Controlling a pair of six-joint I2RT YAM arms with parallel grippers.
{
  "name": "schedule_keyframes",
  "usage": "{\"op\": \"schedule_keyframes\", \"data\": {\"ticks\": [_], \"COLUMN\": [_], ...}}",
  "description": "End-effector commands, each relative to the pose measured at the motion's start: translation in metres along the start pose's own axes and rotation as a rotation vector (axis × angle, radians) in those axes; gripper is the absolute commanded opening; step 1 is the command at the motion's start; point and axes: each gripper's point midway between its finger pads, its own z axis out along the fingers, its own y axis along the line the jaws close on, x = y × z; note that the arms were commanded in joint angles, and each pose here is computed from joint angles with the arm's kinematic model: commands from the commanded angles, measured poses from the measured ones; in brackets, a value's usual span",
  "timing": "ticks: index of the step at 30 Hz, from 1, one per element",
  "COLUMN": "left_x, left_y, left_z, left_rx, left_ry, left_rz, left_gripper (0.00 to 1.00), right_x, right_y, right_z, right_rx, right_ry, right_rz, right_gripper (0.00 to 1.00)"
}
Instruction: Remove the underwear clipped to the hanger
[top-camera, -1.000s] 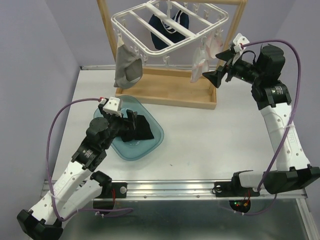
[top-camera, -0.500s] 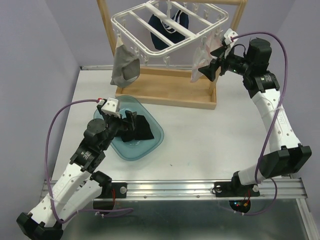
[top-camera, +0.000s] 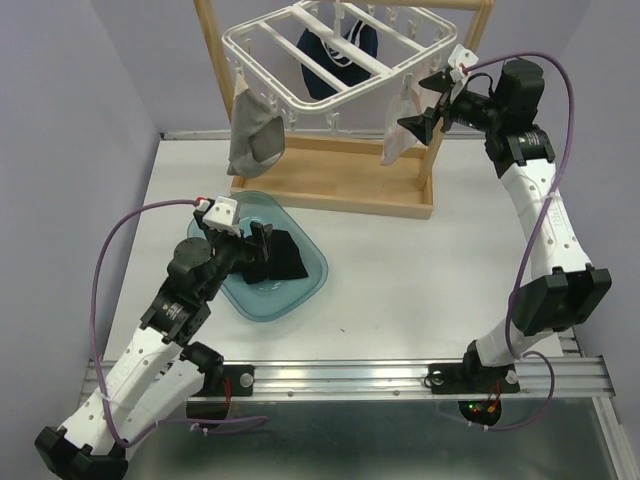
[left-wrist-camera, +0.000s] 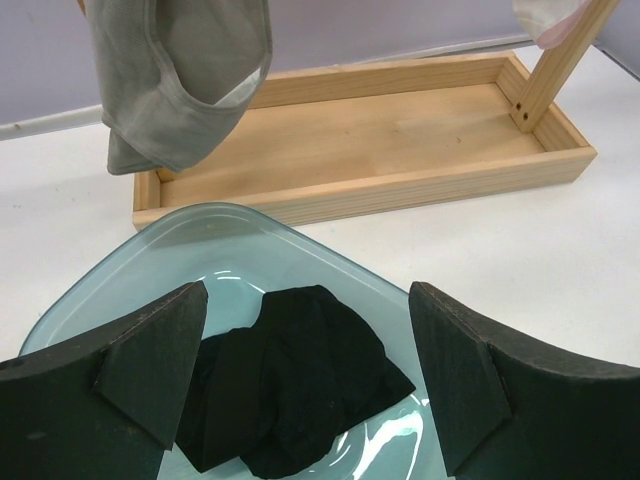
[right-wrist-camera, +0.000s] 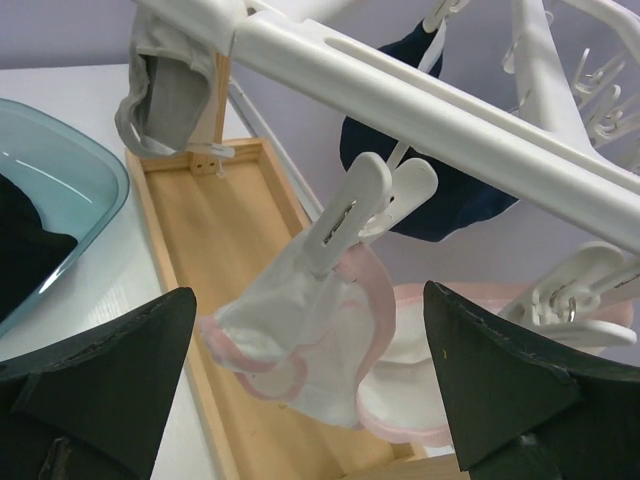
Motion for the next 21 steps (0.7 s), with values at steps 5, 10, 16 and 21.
{"op": "schedule_keyframes", "data": {"ticks": [5,10,16,21], "left_x": [-0.014,-0.015,-0.015,-0.014], "left_y": [0.002,0.004,0.005,0.005], "left_z": [0.000,-0.001,0.001,0.001], "left_rx": [0.001,-0.003,0.000,0.000], "left_ry": [-0.062,-0.063,-0.063,-0.062], "left_rz": [0.015,0.015,0.015,0.015], "left_gripper": [0.93,0.93,0.93,0.93], "right_x": [-0.054,-0.064,-0.069,-0.068], "right_y": [-0.011,-0.018,-0.020,-0.021], "right_z": [0.004,0.008,0.010,0.013], "right_rx": [-0.024,-0.004,-0.006,-0.011], "right_ry": [-0.174,-0.225,-0.267,-0.284], "right_rz": [-0.087,-0.055,-0.002,0.048], "right_gripper": [1.00,1.00,0.99,0.97]}}
